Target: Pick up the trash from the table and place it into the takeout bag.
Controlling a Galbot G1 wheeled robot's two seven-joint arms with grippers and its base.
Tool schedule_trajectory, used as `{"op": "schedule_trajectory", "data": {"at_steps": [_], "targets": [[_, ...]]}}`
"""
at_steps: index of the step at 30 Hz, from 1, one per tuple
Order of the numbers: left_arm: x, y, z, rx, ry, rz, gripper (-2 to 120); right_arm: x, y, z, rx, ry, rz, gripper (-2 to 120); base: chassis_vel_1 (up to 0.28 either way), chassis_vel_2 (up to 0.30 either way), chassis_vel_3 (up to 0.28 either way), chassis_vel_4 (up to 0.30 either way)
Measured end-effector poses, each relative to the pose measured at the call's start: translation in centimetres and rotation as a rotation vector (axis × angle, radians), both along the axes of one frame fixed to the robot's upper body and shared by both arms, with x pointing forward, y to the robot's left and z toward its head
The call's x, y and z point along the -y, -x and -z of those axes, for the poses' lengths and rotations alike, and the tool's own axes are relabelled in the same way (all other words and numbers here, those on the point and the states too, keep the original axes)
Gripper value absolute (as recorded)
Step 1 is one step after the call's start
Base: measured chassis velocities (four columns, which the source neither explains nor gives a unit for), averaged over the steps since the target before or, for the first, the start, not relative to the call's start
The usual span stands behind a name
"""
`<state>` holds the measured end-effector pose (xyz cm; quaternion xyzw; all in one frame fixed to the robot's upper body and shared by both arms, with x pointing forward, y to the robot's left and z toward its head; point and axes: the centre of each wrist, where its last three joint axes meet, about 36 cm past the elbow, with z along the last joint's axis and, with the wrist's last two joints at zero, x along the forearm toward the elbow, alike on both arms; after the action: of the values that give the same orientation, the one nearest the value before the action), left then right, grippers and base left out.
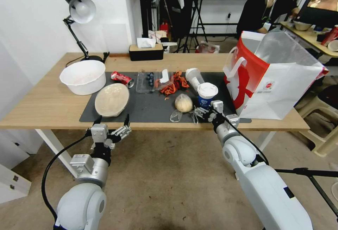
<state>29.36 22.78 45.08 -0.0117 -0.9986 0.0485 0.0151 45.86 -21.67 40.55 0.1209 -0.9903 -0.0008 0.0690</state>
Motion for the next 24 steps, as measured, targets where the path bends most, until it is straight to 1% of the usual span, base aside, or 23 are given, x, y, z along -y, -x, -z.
{"op": "schedule_trajectory", "data": {"at_steps": [3,4,5,6,7,8,12,14,16,17,19,20,21,22,23,24], "targets": [[0.0,0.0,0.2,0.001,-0.003,-0.002,100,-0.1,0.3,-0.1,0.003,-0.002,-0.001,54,0.0,0.0,0.0,0.0],[0.0,0.0,0.2,0.001,-0.003,-0.002,100,-0.1,0.3,-0.1,0.003,-0.002,-0.001,54,0.0,0.0,0.0,0.0],[0.1,0.0,0.3,0.002,-0.005,-0.002,100,-0.1,0.3,-0.2,0.005,-0.002,-0.001,52,0.0,0.0,0.0,0.0],[0.1,-0.1,0.4,0.003,-0.007,-0.002,100,0.0,0.4,-0.3,0.008,-0.003,-0.001,46,0.0,0.0,0.0,0.0],[0.1,-0.1,0.4,0.003,-0.008,-0.003,100,0.0,0.5,-0.4,0.011,-0.003,0.0,43,0.0,0.0,0.0,0.0],[0.1,-0.1,0.4,0.003,-0.008,-0.003,100,0.0,0.5,-0.4,0.011,-0.003,0.0,43,0.0,0.0,0.0,0.0],[0.1,-0.1,0.6,0.007,-0.012,-0.005,100,0.1,1.0,-1.8,0.047,-0.014,-0.001,30,0.0,0.0,0.0,0.0],[0.2,-0.1,0.6,0.008,-0.012,-0.005,100,0.1,1.1,-2.4,0.06,-0.019,-0.004,28,0.0,0.0,0.0,0.0],[0.1,0.0,0.6,0.01,-0.014,-0.006,100,0.2,1.6,-4.1,0.093,-0.034,-0.011,28,0.0,0.0,0.0,0.0],[0.1,0.0,0.6,0.01,-0.014,-0.006,100,0.2,1.6,-4.1,0.093,-0.034,-0.011,28,0.0,0.0,0.0,0.0],[0.1,0.0,0.6,0.012,-0.018,-0.009,100,0.5,2.1,-6.8,0.132,-0.064,-0.016,28,0.0,0.0,0.0,0.0],[0.1,0.0,0.6,0.012,-0.018,-0.009,100,0.5,2.1,-6.8,0.132,-0.064,-0.016,28,0.0,0.0,0.0,0.0],[0.1,0.0,0.6,0.012,-0.019,-0.009,100,0.6,2.2,-7.5,0.142,-0.072,-0.017,28,0.0,0.0,0.0,0.0],[0.0,0.0,0.6,0.013,-0.02,-0.011,100,1.0,2.5,-9.8,0.175,-0.091,-0.018,28,0.0,0.0,0.0,0.0],[0.0,0.0,0.6,0.013,-0.021,-0.012,100,1.4,2.7,-11.3,0.186,-0.104,-0.016,28,0.0,0.0,0.0,0.0],[0.0,0.0,0.6,0.013,-0.021,-0.012,100,1.4,2.7,-11.3,0.186,-0.104,-0.016,28,0.0,0.0,0.0,0.0]]}}
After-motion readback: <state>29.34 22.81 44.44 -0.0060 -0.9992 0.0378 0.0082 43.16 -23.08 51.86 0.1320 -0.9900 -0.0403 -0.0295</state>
